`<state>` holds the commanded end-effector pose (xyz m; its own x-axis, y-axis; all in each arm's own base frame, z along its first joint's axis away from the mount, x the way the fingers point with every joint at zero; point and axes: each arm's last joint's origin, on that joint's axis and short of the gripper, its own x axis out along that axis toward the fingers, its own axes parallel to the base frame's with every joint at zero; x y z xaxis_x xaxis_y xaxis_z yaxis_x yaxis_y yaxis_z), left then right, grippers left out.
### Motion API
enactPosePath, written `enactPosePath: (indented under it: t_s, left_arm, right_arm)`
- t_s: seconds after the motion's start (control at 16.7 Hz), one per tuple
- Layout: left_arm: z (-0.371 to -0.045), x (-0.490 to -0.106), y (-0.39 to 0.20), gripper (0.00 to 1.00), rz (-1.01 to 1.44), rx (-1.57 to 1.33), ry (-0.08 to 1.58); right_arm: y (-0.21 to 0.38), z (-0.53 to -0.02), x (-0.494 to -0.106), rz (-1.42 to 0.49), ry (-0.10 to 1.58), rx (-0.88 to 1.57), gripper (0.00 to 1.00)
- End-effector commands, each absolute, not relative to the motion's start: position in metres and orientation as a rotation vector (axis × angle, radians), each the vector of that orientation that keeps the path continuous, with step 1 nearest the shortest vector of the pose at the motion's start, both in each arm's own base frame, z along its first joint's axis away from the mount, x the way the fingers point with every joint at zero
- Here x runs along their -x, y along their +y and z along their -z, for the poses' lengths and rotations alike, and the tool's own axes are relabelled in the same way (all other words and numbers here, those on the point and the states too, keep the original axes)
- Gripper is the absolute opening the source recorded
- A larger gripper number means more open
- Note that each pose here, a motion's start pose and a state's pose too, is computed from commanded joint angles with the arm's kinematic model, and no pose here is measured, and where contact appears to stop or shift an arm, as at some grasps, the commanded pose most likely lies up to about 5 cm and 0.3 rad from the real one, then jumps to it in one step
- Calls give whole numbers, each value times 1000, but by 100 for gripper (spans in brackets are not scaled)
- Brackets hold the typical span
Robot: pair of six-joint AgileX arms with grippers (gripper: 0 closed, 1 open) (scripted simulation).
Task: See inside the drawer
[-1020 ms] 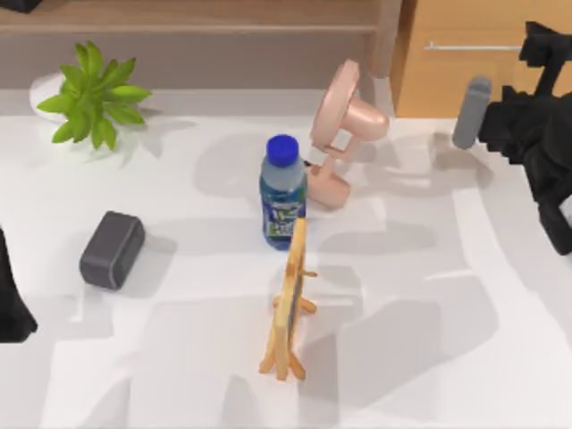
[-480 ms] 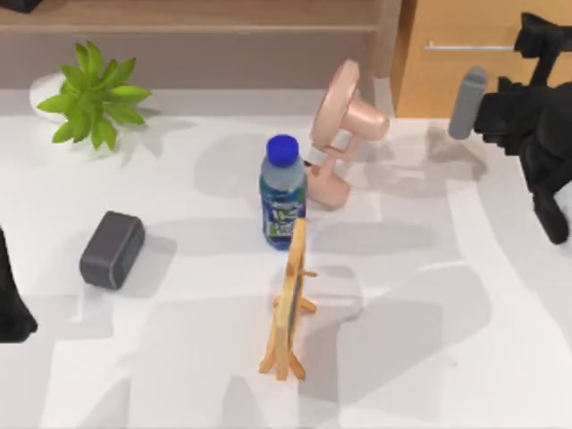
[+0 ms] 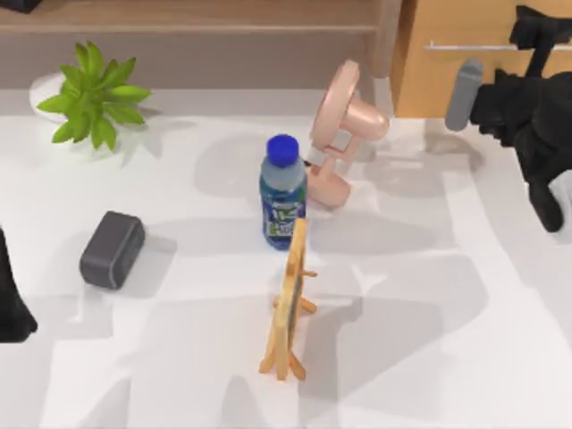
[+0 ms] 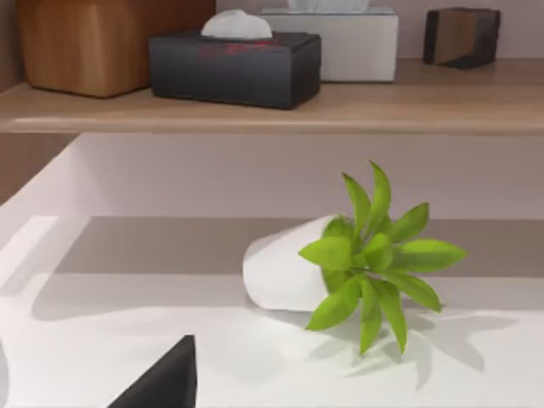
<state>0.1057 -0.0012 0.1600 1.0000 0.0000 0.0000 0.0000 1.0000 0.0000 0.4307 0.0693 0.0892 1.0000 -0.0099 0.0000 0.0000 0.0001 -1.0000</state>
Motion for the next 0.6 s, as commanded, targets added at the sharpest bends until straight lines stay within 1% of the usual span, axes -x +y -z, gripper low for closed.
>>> enactPosePath:
  t_s: [0.6]
  left_arm:
    - [-160, -106, -1, 100, 0, 0, 0]
  right_arm:
    - [69, -89, -431, 8, 8, 1571, 17]
